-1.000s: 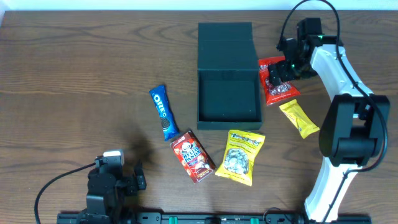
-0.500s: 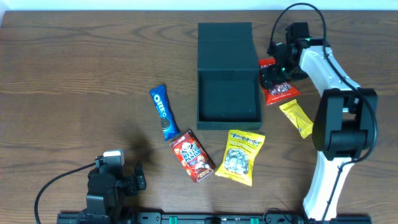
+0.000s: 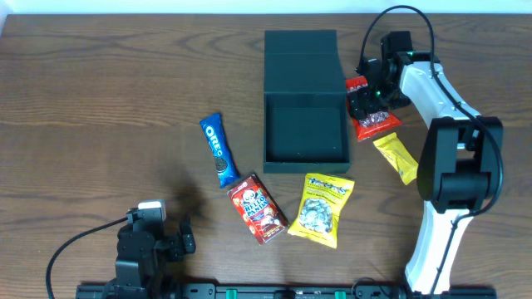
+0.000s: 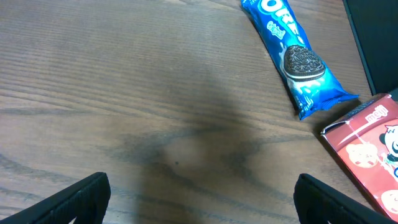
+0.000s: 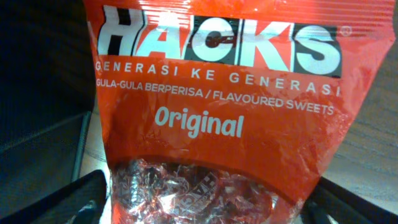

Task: Pack container
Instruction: 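Close the right gripper on the red HACKS bag and lift it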

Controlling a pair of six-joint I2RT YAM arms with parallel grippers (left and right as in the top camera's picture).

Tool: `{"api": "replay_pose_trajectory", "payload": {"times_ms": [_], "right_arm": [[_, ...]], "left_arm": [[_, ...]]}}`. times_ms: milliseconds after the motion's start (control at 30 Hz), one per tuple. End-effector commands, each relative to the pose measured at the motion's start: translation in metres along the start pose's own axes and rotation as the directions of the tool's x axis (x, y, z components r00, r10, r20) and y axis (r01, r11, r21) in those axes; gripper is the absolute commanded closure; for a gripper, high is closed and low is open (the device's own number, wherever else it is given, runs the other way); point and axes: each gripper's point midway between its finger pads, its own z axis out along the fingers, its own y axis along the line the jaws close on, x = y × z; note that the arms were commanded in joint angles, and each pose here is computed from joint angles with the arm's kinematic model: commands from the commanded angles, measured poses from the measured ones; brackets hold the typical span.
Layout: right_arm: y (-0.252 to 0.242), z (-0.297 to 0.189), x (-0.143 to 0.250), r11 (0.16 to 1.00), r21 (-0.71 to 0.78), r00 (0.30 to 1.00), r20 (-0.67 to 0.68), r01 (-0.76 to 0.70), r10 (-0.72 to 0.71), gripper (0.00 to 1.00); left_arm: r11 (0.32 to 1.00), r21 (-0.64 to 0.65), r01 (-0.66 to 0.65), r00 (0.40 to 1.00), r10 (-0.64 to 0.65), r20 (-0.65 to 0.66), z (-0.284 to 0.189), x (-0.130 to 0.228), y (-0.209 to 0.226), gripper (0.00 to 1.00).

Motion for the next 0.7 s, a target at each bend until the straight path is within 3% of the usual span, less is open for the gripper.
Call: {"api": "replay_pose_trajectory", "payload": {"times_ms": [0, 667], "right_arm": [[0.0019, 0.0019, -0.0044, 1.0, -0.004, 1.0, 0.004, 0.013, -0.013, 0.01], [0.0044, 0.0039, 0.0051, 1.0, -0.014, 0.999, -0.031, 0.009, -0.01, 0.01]], "left_arm": [[1.0, -0.01, -0.023, 0.998, 0.022, -0.06, 0.0083, 0.019, 0.0029, 0.05], [1.0, -0.01, -0.023, 0.998, 0.022, -0.06, 0.0083, 0.019, 0.0029, 0.05]]}}
